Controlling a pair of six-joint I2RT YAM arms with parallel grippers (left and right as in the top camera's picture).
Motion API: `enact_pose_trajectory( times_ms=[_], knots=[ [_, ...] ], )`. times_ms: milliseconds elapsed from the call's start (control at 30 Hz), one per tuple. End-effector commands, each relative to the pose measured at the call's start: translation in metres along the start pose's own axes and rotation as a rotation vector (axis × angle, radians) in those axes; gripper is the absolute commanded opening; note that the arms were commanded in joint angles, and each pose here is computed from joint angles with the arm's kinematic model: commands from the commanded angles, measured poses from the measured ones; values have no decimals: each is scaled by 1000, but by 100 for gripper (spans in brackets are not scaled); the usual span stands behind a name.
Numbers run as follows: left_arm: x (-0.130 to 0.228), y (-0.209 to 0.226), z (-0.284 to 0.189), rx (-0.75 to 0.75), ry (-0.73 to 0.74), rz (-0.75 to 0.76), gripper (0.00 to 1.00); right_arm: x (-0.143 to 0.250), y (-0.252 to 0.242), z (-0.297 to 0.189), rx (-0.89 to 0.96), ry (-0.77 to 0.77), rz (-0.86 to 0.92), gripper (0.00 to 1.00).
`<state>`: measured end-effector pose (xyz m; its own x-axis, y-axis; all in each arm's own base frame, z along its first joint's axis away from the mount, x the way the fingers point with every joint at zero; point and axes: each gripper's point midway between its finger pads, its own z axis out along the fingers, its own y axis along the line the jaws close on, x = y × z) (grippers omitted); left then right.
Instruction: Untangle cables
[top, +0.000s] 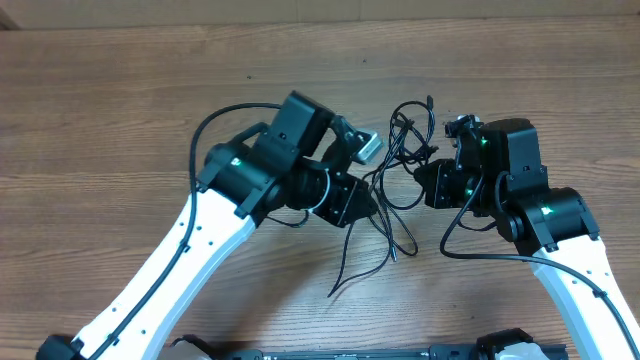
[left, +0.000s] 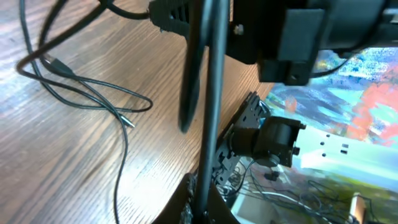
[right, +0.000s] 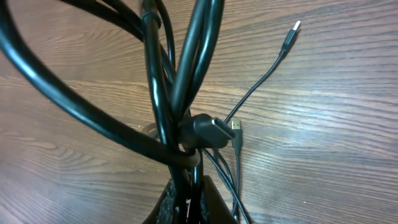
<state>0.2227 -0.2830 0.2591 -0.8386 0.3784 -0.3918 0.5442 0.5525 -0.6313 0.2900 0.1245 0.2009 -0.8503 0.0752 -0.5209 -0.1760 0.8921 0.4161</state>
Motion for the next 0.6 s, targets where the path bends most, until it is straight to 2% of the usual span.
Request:
enact_pose_trajectory(
  times_ms=[0,167,267,367,433,467,500,567],
  knots=[
    [-3,-14,-26,1,-77,74,4,-8,-5,-7,43,-45,-9,5],
    [-24,-26,-71,-5,-244,91,4,1,-33,-10,198,-20,1,4],
    [-45,-28,-119,-27,-420,63,4,14,-54,-14,314,29,14,4],
    [-64,-23,-173,-59,-620,19,4,19,-55,-14,317,48,25,4],
    [-68,-18,-197,-78,-704,-14,4,20,-52,-12,298,55,27,4],
    [-68,-13,-210,-93,-746,-47,4,21,-52,-12,296,58,28,5],
    [-65,7,-239,-160,-838,-128,4,23,-53,-10,302,72,31,10],
    [-63,16,-250,-174,-872,-185,4,24,-55,-7,309,78,71,14]
  ],
)
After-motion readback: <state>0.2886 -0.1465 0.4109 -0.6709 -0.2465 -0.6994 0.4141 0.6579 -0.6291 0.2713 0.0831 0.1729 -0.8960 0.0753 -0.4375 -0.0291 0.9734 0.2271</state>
